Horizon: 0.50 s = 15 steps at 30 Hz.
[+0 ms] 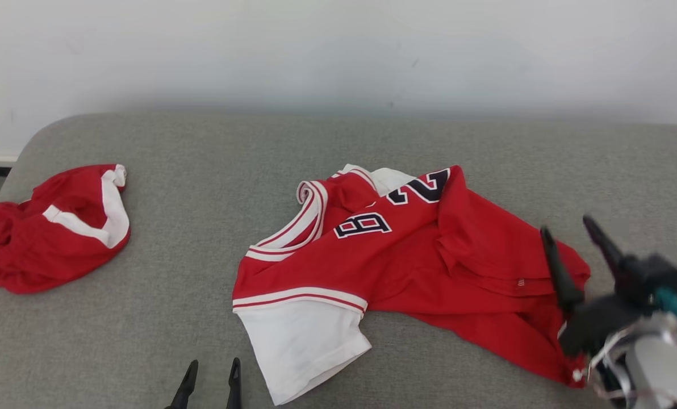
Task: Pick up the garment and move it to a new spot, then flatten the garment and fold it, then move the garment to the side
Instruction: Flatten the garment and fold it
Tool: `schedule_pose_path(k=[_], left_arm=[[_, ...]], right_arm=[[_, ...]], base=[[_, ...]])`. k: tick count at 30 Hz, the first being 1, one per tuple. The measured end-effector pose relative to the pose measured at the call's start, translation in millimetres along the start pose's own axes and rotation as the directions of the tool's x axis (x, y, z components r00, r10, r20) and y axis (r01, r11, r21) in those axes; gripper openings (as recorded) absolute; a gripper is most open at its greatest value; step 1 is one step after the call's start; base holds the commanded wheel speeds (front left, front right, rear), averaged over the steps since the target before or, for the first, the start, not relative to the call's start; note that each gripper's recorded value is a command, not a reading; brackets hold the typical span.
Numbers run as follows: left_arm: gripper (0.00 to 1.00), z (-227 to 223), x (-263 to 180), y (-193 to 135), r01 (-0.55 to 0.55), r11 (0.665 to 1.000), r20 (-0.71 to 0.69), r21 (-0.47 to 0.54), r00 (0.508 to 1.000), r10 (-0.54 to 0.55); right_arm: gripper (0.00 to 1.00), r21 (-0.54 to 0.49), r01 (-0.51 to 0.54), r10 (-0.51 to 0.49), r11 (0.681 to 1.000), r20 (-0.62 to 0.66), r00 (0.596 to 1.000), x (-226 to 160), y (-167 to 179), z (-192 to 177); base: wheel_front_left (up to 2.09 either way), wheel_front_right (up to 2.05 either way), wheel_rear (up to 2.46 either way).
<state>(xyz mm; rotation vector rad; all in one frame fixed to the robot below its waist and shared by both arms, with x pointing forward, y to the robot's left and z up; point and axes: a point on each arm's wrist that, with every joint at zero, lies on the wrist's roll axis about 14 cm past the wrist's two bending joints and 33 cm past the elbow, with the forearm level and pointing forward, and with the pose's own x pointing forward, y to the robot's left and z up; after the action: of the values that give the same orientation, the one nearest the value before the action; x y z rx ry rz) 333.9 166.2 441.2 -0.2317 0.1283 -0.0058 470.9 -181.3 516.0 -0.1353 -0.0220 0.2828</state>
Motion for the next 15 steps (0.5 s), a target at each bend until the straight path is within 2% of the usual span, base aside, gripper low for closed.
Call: schedule_pose_path(k=[7,15], left_arm=[[1.00,2,3,-10,0.036,0.999,0.006,0.007,0.999,-0.036],[1.00,0,2,-11,0.042,0.999,0.001,0.015,0.999,-0.042]], right_arm=[[1.00,0.052,-0.016,0.020,0.999,-0.083,0.996,-50,27,-39],[1.00,0.056,-0.070,0.076,0.996,-0.116,0.990,-45,49,-49]], base=[[0.00,0.00,0.00],[0.00,0.00,0.00]])
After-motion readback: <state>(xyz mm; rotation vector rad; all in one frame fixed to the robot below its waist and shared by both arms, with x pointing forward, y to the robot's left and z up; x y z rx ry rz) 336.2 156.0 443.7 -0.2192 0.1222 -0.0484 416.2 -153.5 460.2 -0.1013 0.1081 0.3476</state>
